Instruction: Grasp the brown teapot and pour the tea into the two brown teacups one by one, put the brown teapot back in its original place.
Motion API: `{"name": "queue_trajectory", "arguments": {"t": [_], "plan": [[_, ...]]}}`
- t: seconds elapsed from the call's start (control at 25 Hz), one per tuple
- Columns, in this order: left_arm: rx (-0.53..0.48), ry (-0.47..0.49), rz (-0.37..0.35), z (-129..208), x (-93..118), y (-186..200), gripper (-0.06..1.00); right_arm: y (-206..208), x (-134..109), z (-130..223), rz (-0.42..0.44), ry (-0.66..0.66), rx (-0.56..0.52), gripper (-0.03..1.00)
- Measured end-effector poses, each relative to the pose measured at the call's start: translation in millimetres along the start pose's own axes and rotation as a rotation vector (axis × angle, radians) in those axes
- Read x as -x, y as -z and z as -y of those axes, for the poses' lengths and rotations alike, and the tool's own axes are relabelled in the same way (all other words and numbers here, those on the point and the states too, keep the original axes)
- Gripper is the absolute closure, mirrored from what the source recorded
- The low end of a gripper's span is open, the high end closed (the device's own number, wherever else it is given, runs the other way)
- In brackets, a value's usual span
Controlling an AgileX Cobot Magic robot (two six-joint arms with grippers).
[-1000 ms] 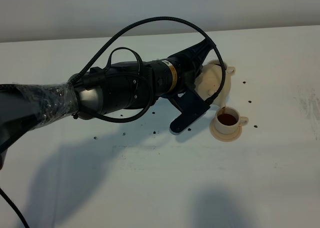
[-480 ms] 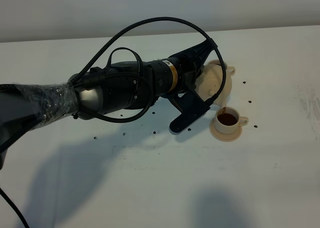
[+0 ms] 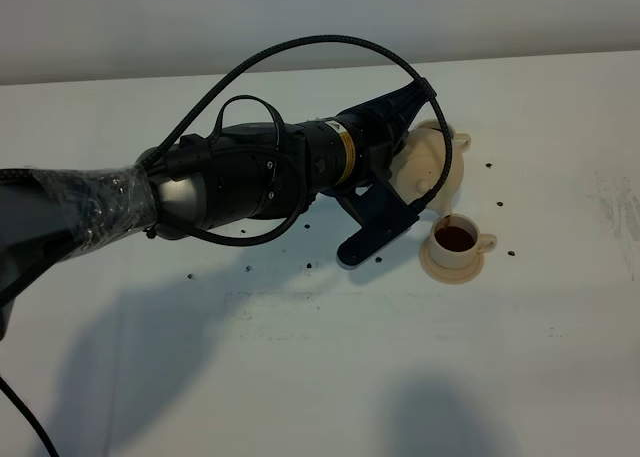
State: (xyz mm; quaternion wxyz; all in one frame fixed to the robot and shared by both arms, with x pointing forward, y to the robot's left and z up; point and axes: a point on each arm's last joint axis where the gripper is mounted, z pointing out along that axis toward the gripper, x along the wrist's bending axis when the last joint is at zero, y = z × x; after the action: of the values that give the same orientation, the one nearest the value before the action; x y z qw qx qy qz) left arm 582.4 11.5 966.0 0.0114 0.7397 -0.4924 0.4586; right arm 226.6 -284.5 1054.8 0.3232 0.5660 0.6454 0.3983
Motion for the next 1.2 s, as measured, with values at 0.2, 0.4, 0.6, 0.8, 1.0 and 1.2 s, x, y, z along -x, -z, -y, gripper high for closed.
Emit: {"name": "queue_trajectory", "arguments": {"t": [0.2, 0.4, 0.6, 0.8, 1.0, 1.2], "plan": [[0.000, -0.001, 0.000, 0.0, 0.0, 0.0, 0.85, 0.0, 0.0, 0.0, 0.000, 0.000, 0.000, 0.74], [0.001, -0.009, -0.001, -0.1, -0.1, 0.0, 0.85, 0.0, 0.0, 0.0, 0.000, 0.000, 0.000, 0.74], [0.010, -0.055, -0.011, -1.0, -1.0, 0.0, 0.85, 0.0, 0.0, 0.0, 0.000, 0.000, 0.000, 0.74], [0.011, -0.063, -0.012, -1.0, -1.0, 0.0, 0.85, 0.0, 0.0, 0.0, 0.000, 0.000, 0.000, 0.74], [0.011, -0.064, -0.012, -1.0, -1.1, 0.0, 0.85, 0.0, 0.0, 0.0, 0.000, 0.000, 0.000, 0.74], [0.012, -0.070, -0.014, -1.1, -1.2, 0.0, 0.85, 0.0, 0.0, 0.0, 0.000, 0.000, 0.000, 0.74]]}}
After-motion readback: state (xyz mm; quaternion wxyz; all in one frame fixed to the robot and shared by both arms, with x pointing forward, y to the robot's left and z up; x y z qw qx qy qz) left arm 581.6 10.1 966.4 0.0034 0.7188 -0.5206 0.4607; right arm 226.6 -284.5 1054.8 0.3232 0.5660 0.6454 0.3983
